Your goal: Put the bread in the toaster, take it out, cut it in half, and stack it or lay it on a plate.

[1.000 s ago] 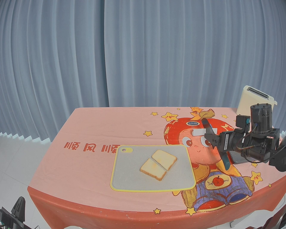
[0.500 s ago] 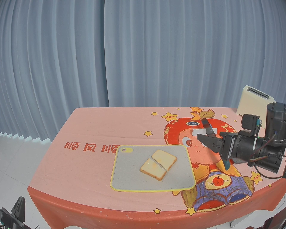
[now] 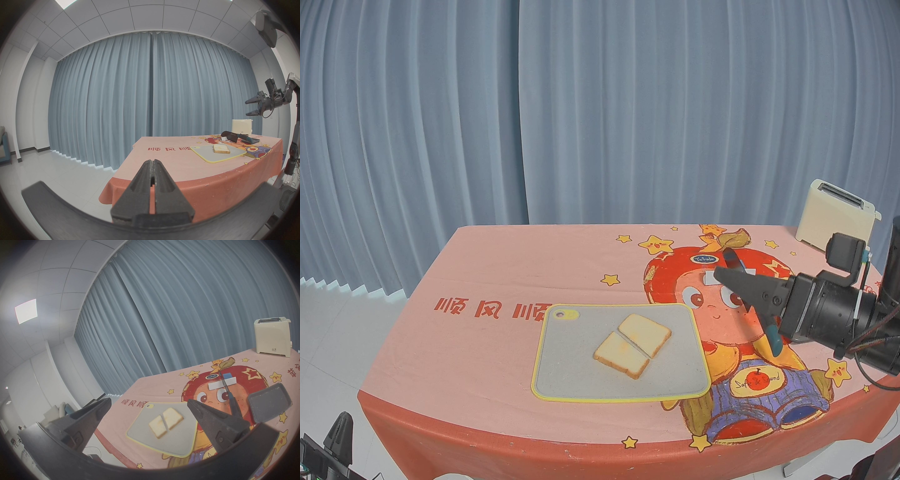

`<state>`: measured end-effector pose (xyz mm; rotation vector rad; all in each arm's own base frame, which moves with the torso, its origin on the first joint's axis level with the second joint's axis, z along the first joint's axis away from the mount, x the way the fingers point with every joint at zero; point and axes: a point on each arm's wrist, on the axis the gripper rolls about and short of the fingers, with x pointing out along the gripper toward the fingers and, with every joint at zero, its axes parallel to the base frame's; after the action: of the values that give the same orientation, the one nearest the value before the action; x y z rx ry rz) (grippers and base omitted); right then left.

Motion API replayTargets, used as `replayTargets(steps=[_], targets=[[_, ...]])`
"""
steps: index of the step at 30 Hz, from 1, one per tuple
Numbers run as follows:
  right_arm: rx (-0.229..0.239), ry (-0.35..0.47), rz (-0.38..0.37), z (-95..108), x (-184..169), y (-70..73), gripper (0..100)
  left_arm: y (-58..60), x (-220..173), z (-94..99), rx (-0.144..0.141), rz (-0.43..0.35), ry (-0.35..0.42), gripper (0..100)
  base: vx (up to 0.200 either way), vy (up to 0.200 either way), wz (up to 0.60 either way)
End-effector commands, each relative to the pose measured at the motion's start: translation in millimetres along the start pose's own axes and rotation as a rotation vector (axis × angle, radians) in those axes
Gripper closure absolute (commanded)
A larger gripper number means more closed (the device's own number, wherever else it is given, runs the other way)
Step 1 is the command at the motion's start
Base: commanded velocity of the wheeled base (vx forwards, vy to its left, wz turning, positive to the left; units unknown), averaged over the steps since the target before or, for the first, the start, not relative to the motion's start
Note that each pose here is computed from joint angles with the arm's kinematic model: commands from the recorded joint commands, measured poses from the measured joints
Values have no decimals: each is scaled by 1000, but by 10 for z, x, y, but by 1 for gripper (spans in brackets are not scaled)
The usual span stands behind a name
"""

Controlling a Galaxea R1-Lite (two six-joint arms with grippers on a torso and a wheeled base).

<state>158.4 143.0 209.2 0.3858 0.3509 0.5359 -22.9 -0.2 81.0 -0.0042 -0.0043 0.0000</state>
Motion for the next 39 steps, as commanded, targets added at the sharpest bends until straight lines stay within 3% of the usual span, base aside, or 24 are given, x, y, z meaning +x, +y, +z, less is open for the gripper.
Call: replayTargets(steps=[1,3,4,5,6,12,19,26,39], targets=[[-48,32,-23,-172,-21,-114,0,0,5,-51,0,0,7,100,0,0,0],[-105,29,-31,-208,-18,-161,0,0,5,-51,0,0,7,100,0,0,0],[-105,29,-31,-208,-18,-161,0,0,5,-51,0,0,7,100,0,0,0],[-142,26,-35,-231,-21,-189,0,0,5,-51,0,0,7,100,0,0,0],[-150,23,-42,-229,-25,-209,0,0,5,-51,0,0,7,100,0,0,0],[-118,27,54,-152,-101,-213,0,0,5,-51,0,0,7,100,0,0,0],[-125,1,63,-102,-147,-221,0,0,5,-51,0,0,7,100,0,0,0],[-170,-4,58,-94,-150,-231,0,0,5,-53,0,0,9,100,0,0,0],[-167,20,40,-136,-118,-273,0,0,5,-51,0,0,7,100,0,0,0]])
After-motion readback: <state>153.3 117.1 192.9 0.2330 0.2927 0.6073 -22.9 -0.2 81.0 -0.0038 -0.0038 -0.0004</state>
